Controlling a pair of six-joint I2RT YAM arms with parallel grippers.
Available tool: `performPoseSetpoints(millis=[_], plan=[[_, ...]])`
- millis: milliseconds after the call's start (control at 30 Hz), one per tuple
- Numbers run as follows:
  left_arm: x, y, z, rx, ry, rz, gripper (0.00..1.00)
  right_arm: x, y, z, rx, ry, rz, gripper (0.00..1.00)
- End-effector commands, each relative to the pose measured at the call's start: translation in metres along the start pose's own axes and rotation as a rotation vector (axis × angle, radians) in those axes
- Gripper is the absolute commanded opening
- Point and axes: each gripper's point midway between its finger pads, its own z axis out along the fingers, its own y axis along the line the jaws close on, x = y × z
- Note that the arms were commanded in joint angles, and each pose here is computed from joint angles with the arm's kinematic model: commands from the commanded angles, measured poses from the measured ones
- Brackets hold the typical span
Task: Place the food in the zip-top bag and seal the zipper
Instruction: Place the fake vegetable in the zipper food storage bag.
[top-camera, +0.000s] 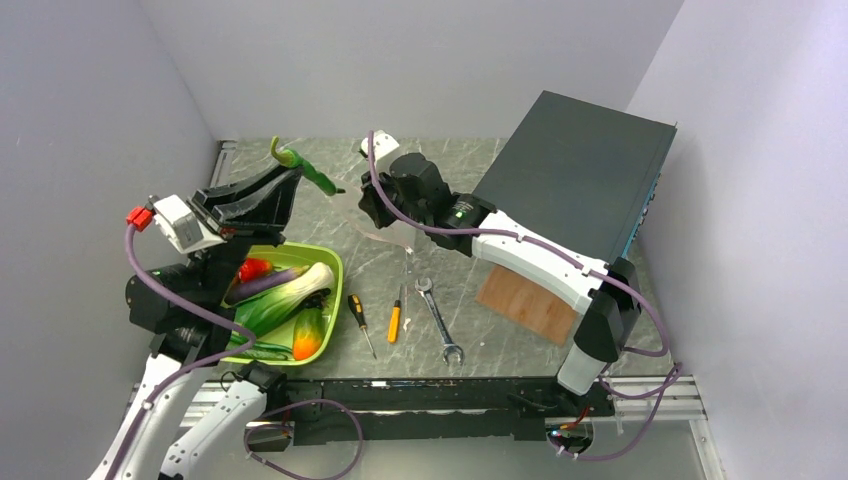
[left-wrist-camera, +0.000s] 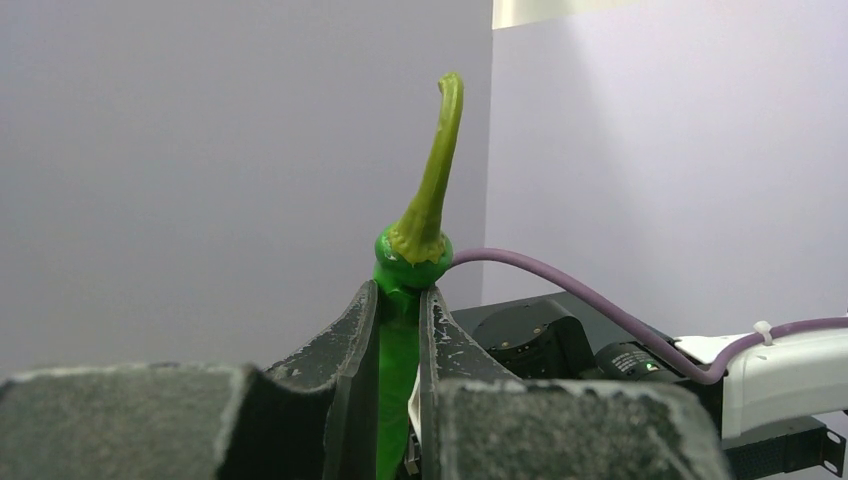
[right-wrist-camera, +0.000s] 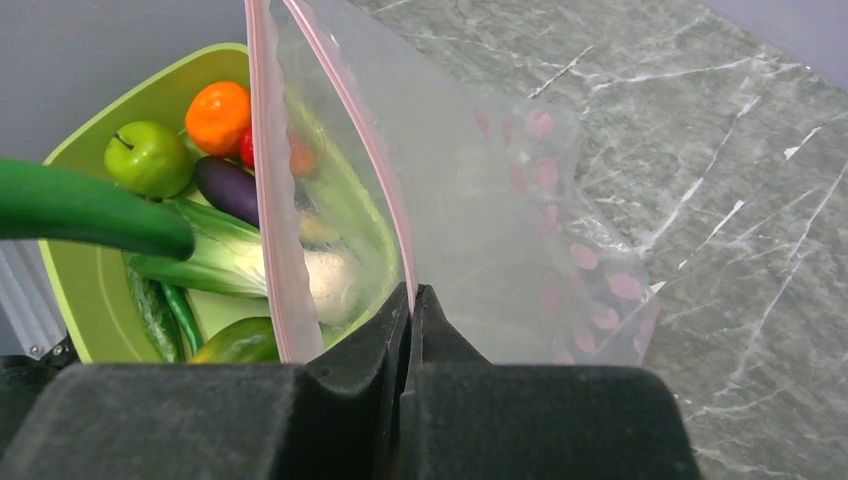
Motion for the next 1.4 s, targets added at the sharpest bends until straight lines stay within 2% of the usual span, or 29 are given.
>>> performPoseSetpoints(millis=[0, 433, 800, 1100, 1300, 1367], plan=[[-0.025, -0.007, 0.008, 0.035, -0.104, -0.004, 0.00, -0.023, 0.007, -0.004, -0.035, -0.049, 0.024, 0.00], [0.033, 0.028, -0.003, -0.118, -0.027, -0.027, 0.00, -0.029, 0.013, -0.008, -0.074, -0.057, 0.049, 0.00], [0.087, 0.059, -0.031, -0.310, -0.062, -0.282, 0.00, -0.049, 0.022, -0.010, -0.201, -0.078, 0.212, 0.00], [0.118, 0.054, -0.030, -0.289, -0.034, -0.435, 0.00, -0.062, 0.026, -0.004, -0.233, -0.092, 0.259, 0.00], [0.155, 0.061, -0.037, -0.365, 0.107, -0.478, 0.00, -0.070, 0.026, -0.002, -0.234, -0.106, 0.262, 0.00], [0.160, 0.063, -0.040, -0.388, 0.122, -0.499, 0.00, -0.071, 0.026, -0.002, -0.235, -0.106, 0.263, 0.00]])
